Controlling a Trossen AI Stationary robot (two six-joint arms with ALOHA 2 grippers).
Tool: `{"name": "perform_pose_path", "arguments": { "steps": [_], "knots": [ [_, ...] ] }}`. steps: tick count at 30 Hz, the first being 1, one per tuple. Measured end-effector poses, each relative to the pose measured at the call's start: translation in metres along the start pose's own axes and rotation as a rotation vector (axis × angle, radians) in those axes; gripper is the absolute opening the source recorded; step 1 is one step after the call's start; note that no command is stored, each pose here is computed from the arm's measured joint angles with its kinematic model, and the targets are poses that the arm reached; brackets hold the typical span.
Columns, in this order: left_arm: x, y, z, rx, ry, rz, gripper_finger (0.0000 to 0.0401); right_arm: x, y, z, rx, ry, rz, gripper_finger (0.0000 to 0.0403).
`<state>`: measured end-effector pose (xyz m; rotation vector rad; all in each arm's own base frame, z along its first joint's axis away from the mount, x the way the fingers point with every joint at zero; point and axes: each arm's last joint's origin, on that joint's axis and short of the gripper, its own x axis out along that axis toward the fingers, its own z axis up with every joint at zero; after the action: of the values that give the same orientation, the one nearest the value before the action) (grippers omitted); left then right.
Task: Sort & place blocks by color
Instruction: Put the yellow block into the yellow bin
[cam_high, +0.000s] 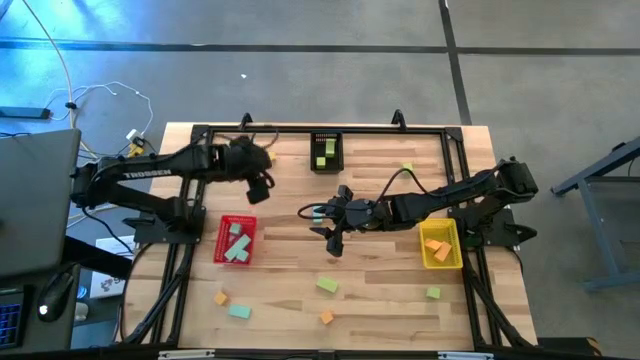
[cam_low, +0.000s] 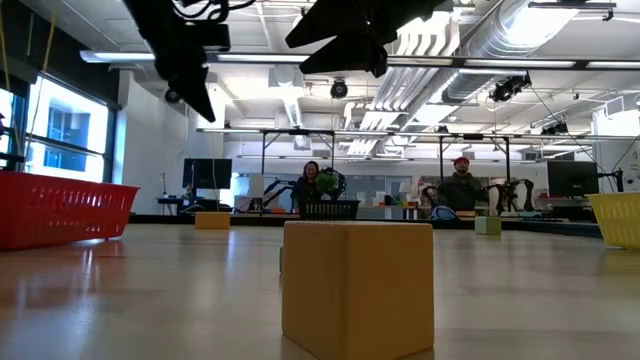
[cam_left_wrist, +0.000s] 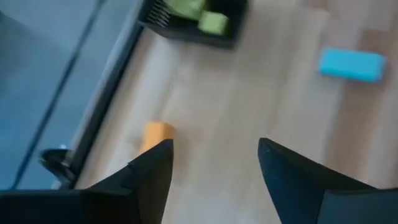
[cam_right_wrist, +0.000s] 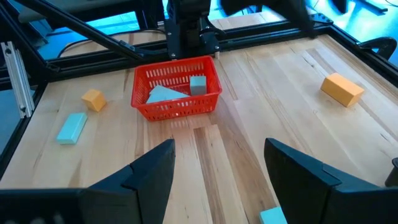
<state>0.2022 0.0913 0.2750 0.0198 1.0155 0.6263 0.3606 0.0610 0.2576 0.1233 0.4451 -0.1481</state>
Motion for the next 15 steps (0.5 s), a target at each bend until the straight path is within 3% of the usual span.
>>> {"name": "perform_pose_path", "arguments": {
  "steps": [10,15],
  "knots": [
    [0.018,0.060,0.014,-0.021,-0.172,0.080,0.0243,0.000,0.000,-0.001,0.022,0.014,-0.004,0.0233],
    [0.035,0.081,0.011,-0.054,-0.152,0.069,0.0243,0.000,0.000,-0.002,0.021,0.015,-0.004,0.0233]
  ]
}}
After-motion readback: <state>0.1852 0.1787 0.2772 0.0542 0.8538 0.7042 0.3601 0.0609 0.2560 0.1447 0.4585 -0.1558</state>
